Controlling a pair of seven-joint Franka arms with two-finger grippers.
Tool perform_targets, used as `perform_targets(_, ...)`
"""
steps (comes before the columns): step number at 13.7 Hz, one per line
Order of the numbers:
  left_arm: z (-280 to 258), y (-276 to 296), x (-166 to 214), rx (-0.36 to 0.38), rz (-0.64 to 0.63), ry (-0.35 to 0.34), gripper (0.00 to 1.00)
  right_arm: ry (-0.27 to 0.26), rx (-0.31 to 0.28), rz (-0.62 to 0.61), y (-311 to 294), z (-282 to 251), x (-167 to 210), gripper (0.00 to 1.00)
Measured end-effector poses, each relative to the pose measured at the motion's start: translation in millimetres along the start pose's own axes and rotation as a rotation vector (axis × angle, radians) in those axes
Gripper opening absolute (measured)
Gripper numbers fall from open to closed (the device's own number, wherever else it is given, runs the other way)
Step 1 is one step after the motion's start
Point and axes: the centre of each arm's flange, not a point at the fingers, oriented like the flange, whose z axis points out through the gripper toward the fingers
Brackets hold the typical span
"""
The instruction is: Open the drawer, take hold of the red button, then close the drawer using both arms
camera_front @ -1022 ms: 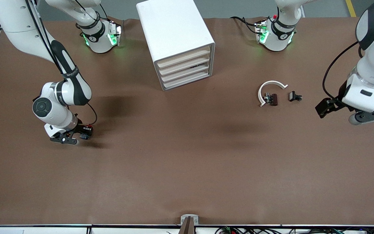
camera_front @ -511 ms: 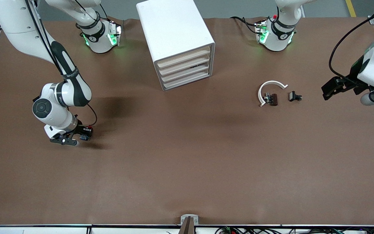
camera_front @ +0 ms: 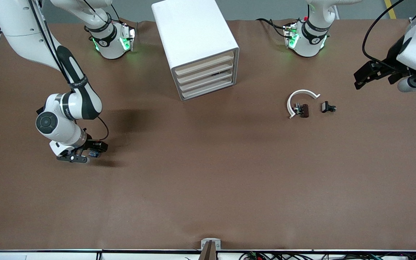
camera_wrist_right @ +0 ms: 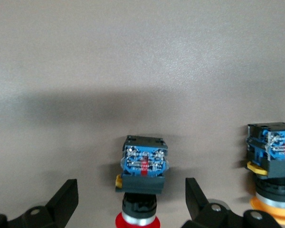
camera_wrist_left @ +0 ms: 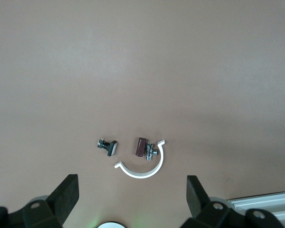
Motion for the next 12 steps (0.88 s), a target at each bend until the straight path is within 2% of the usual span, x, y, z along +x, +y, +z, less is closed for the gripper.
perform_targets(2,6,-7,-10,-0.005,-0.001,0.006,1.0,-0.036,-0.007,0.001,0,-11,7,1.0)
perform_targets(5,8,-12,-20,-0.005,0.053,0.016,1.0,-0.052,-0.011,-0.006,0,-30,14,1.0)
perform_targets(6,7,-14,-22,-0.005,0.065,0.018,1.0,-0.073,-0.014,-0.019,1,-42,14,1.0)
perform_targets(8,7,-16,-23,-0.005,0.073,0.018,1.0,-0.125,-0.021,-0.055,6,-75,13,1.0)
perform_targets(12,8,-16,-23,-0.004,0.081,0.015,1.0,-0.165,-0.011,-0.117,43,-152,4,1.0)
